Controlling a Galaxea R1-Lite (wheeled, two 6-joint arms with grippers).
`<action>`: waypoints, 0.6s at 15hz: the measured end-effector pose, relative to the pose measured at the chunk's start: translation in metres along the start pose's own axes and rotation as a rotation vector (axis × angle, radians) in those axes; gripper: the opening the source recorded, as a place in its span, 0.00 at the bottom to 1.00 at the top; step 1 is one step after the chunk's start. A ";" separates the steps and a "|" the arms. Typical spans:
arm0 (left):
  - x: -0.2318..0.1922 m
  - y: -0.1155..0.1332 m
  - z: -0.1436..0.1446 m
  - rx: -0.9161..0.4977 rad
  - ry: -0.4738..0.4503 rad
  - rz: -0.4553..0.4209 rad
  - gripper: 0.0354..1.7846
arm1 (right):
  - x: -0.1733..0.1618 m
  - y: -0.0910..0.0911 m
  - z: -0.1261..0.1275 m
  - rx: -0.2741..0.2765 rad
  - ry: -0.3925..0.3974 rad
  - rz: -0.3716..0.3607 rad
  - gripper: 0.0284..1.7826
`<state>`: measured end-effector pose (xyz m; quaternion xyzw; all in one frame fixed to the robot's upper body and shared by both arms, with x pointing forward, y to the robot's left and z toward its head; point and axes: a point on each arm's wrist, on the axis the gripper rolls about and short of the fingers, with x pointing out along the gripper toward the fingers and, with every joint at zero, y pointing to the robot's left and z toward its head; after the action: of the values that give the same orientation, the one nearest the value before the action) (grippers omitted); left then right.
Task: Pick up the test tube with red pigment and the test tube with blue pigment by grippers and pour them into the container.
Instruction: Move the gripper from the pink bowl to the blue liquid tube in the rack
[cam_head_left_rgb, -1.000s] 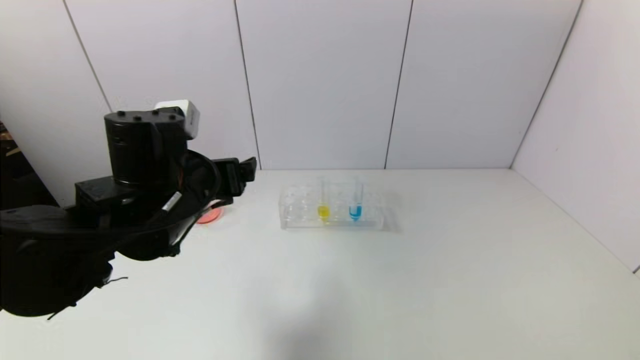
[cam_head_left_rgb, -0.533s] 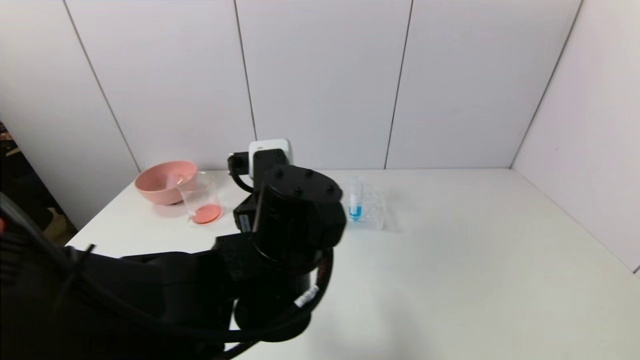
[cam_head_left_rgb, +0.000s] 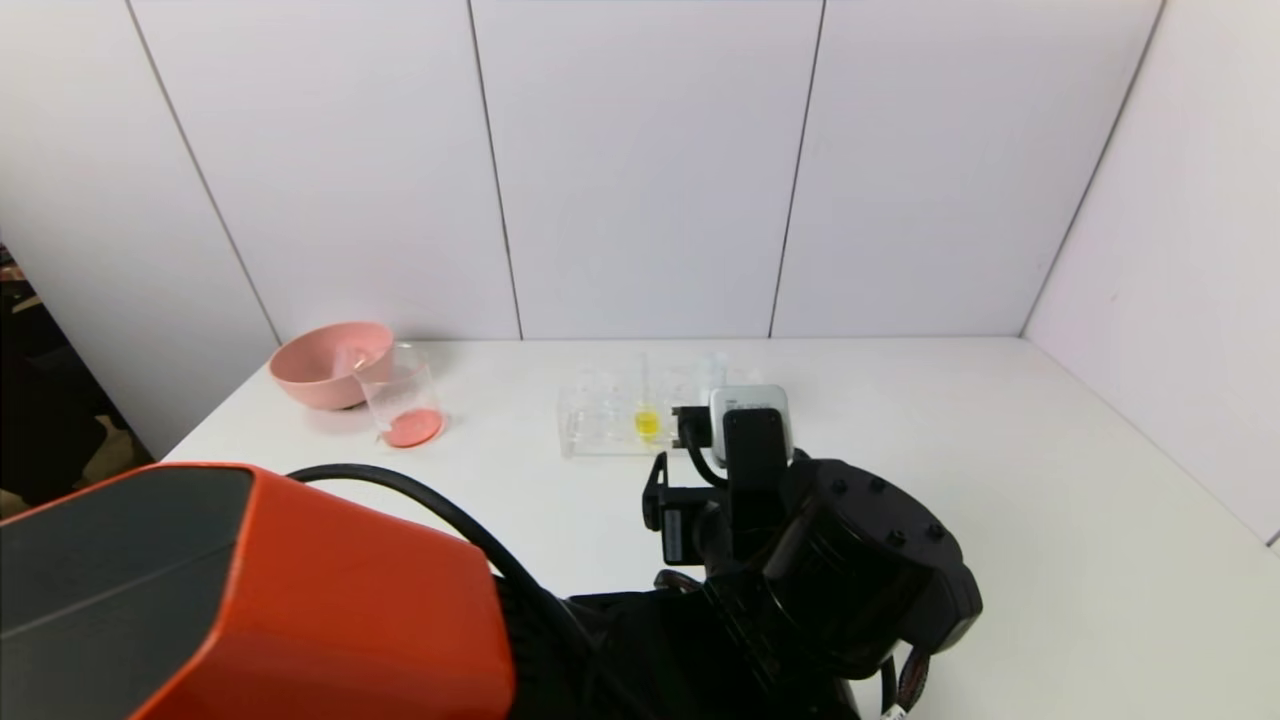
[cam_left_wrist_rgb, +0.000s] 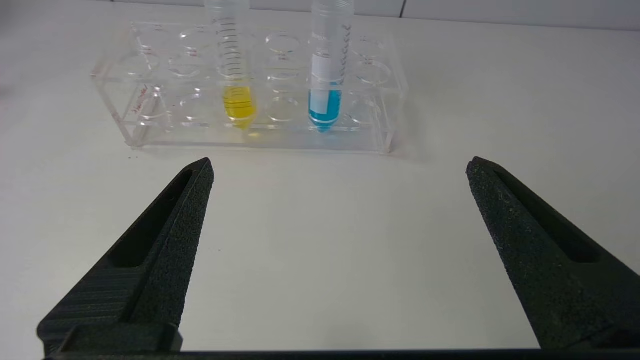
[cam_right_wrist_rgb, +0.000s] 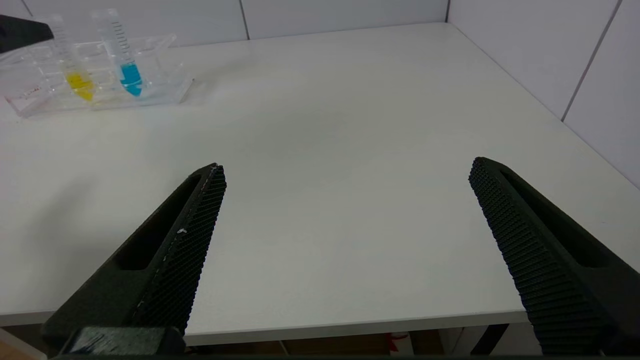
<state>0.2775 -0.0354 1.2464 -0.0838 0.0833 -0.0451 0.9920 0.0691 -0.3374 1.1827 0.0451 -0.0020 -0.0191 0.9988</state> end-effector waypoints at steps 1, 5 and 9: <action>0.003 -0.004 -0.005 0.006 0.004 -0.003 0.99 | 0.000 0.000 0.000 0.000 0.000 0.000 1.00; 0.028 -0.009 -0.014 0.024 0.026 -0.021 0.99 | 0.000 0.000 0.000 0.000 0.000 0.000 1.00; 0.077 -0.004 -0.013 0.047 0.006 0.022 0.99 | 0.000 0.000 0.000 0.000 0.000 0.000 1.00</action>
<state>0.3509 -0.0492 1.2225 -0.0593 0.0860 -0.0365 0.9939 0.0691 -0.3374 1.1827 0.0451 -0.0020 -0.0191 0.9988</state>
